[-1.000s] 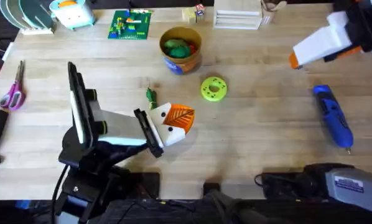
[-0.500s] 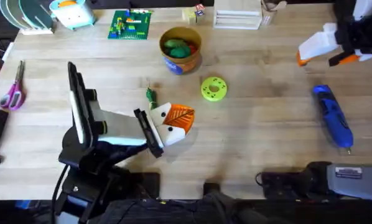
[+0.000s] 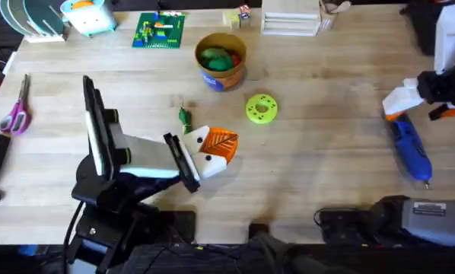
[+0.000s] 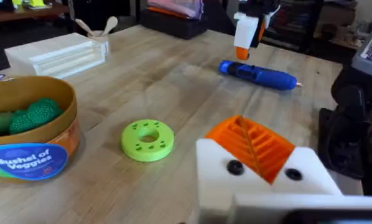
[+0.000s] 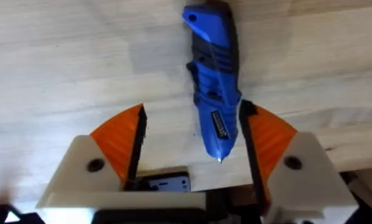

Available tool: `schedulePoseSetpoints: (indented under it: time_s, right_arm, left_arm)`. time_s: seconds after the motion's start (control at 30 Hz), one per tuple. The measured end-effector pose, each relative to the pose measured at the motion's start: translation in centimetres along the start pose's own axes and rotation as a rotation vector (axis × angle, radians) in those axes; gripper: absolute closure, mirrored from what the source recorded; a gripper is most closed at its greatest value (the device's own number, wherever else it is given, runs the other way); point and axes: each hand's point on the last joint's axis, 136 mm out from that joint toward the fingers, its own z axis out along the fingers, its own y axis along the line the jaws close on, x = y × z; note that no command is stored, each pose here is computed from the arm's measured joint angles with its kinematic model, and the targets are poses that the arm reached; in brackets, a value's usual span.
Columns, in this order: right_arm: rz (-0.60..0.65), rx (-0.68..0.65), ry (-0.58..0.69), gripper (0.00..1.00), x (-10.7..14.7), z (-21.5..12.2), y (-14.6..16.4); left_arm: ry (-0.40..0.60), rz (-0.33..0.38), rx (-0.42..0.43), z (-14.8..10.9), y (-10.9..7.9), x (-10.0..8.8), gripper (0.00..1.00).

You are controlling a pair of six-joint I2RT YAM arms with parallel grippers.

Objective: Pick up the gripper from the table and insert it into the empty holder that is missing its gripper. Then pick up a screw, insert it into the mounting hole, and use the screwdriver to tighten it. Finally, clean up the table by picking up the vegetable and placing it into the bucket.

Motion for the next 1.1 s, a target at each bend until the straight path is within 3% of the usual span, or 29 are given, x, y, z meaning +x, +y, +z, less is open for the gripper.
schedulePoseSetpoints:
  time_s: [0.37,0.63,1.1]
  right_arm:
    - [-0.089,0.031,-0.060,0.140,-1.3,2.1,-1.7]
    - [-0.147,-0.045,0.010,0.140,-1.0,4.4,-1.0]
    - [-0.094,-0.095,0.030,0.140,-1.5,7.6,-2.7]
  left_arm:
    - [0.000,0.000,0.000,0.0,0.0,0.0,0.993]
    - [0.000,0.000,0.000,0.0,0.0,0.0,0.993]
    - [0.000,0.000,0.000,0.0,0.0,0.0,0.993]
